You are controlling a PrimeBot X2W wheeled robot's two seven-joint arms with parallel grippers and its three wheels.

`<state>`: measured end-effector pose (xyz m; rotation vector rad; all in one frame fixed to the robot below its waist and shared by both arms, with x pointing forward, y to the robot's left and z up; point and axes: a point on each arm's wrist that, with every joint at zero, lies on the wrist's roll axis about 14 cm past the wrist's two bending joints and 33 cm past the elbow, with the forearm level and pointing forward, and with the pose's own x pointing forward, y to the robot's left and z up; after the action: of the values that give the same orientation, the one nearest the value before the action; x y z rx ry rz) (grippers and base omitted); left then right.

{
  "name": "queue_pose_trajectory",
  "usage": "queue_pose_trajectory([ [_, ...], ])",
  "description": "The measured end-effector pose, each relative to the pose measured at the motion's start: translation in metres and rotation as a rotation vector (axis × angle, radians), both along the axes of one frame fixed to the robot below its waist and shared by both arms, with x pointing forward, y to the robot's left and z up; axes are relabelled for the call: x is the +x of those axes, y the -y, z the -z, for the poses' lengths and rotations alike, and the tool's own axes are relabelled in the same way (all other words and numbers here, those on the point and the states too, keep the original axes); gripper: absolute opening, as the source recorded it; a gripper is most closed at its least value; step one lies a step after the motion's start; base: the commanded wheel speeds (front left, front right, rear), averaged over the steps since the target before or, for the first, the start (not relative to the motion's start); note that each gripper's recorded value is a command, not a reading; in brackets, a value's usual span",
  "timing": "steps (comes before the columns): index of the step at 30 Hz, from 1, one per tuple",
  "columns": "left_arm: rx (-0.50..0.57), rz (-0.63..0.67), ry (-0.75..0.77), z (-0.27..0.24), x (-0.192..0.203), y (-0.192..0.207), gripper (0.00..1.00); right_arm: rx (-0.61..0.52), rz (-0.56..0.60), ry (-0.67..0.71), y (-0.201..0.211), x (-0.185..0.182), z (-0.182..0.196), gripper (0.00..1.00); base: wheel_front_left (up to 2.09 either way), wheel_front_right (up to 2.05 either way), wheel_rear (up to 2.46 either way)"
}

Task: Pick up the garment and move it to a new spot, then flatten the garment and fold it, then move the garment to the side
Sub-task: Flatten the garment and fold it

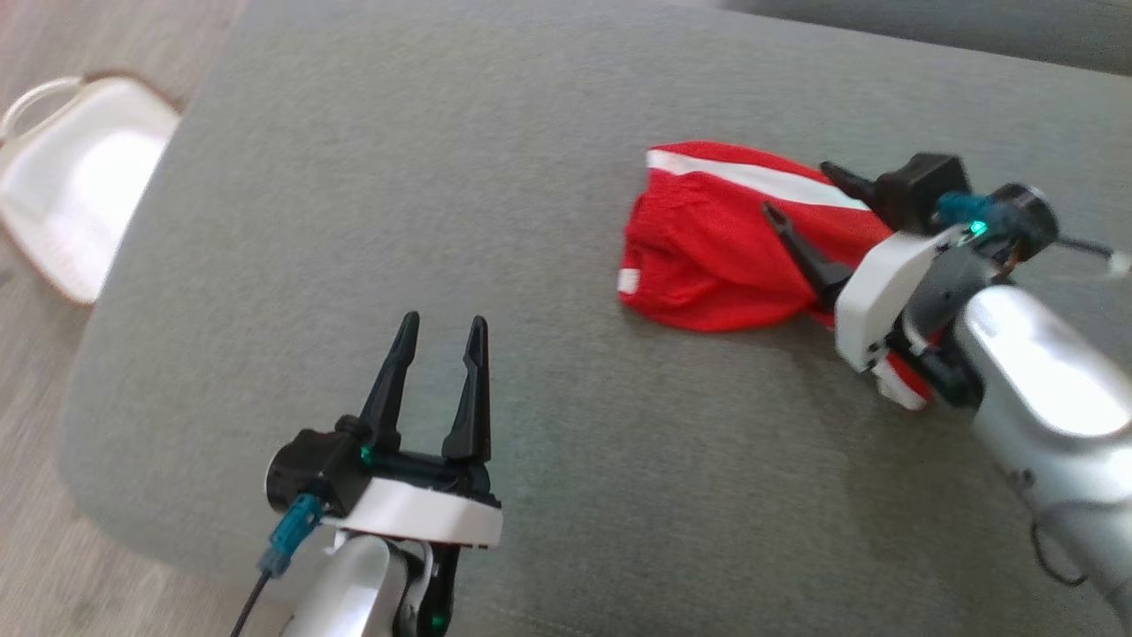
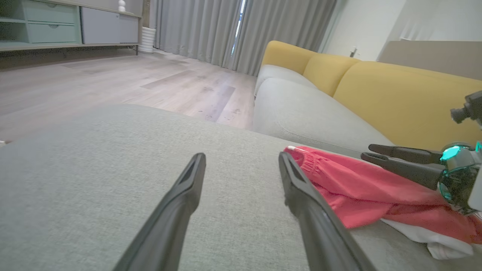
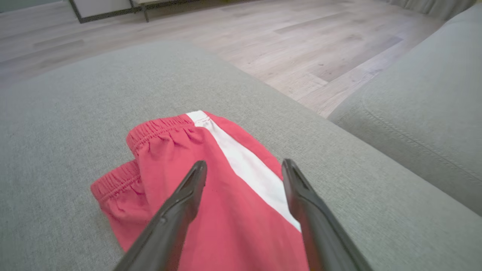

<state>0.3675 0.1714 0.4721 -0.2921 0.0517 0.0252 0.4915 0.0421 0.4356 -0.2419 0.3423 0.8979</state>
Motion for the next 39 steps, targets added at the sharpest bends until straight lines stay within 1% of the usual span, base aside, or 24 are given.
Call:
queue_pose_trajectory([
  [4, 0.000, -0.056, -0.005, -0.001, -0.002, -0.014, 1.00, -0.039, -0.022, -0.041, -0.008, 0.010, 0.017, 1.00, 0.00, 0.00, 0.00],
  [10, 0.011, -0.102, -0.021, 0.001, -0.008, -0.026, 1.00, -0.108, -0.070, -0.106, -0.016, 0.008, 0.047, 1.00, 0.00, 0.00, 0.00],
  [11, 0.012, -0.108, -0.024, 0.002, -0.008, -0.027, 1.00, -0.114, -0.071, -0.114, -0.016, 0.009, 0.051, 0.83, 0.00, 0.00, 0.00],
  [12, 0.007, -0.116, -0.026, 0.002, -0.009, -0.028, 1.00, -0.121, -0.071, -0.122, -0.016, 0.009, 0.054, 0.00, 0.00, 0.00, 0.00],
  [14, 0.007, -0.121, -0.030, 0.003, -0.010, -0.029, 1.00, -0.122, -0.075, -0.122, -0.017, 0.011, 0.054, 0.00, 0.00, 0.00, 0.00],
  [17, 0.001, -0.119, -0.032, 0.004, -0.009, -0.027, 1.00, -0.093, -0.057, -0.085, -0.015, 0.022, 0.047, 0.00, 0.00, 0.00, 0.00],
  [19, 0.000, -0.113, -0.030, 0.003, -0.009, -0.025, 1.00, -0.063, -0.036, -0.042, -0.013, 0.033, 0.034, 0.00, 0.00, 0.00, 0.00],
  [23, -0.004, -0.101, -0.018, 0.000, -0.008, -0.022, 1.00, 0.013, 0.026, 0.088, -0.006, 0.065, -0.007, 0.00, 0.00, 0.00, 0.00],
  [24, -0.004, -0.101, -0.018, 0.000, -0.008, -0.022, 1.00, 0.013, 0.026, 0.088, -0.006, 0.065, -0.007, 0.00, 0.00, 0.00, 0.00],
  [29, -0.005, -0.092, 0.009, -0.008, -0.007, -0.019, 1.00, 0.106, 0.123, 0.262, 0.009, 0.102, -0.075, 0.00, 0.00, 0.00, 0.00],
  [32, -0.002, -0.090, 0.032, -0.015, -0.009, -0.019, 1.00, 0.147, 0.170, 0.367, 0.019, 0.116, -0.123, 0.00, 0.00, 0.00, 0.00],
  [36, 0.008, -0.082, 0.066, -0.026, -0.011, -0.018, 1.00, 0.198, 0.188, 0.490, 0.022, 0.117, -0.182, 0.00, 0.00, 0.00, 0.00],
  [39, 0.002, -0.094, 0.095, -0.034, -0.014, -0.021, 1.00, 0.217, 0.171, 0.559, 0.020, 0.107, -0.210, 0.00, 0.00, 0.00, 0.00],
])
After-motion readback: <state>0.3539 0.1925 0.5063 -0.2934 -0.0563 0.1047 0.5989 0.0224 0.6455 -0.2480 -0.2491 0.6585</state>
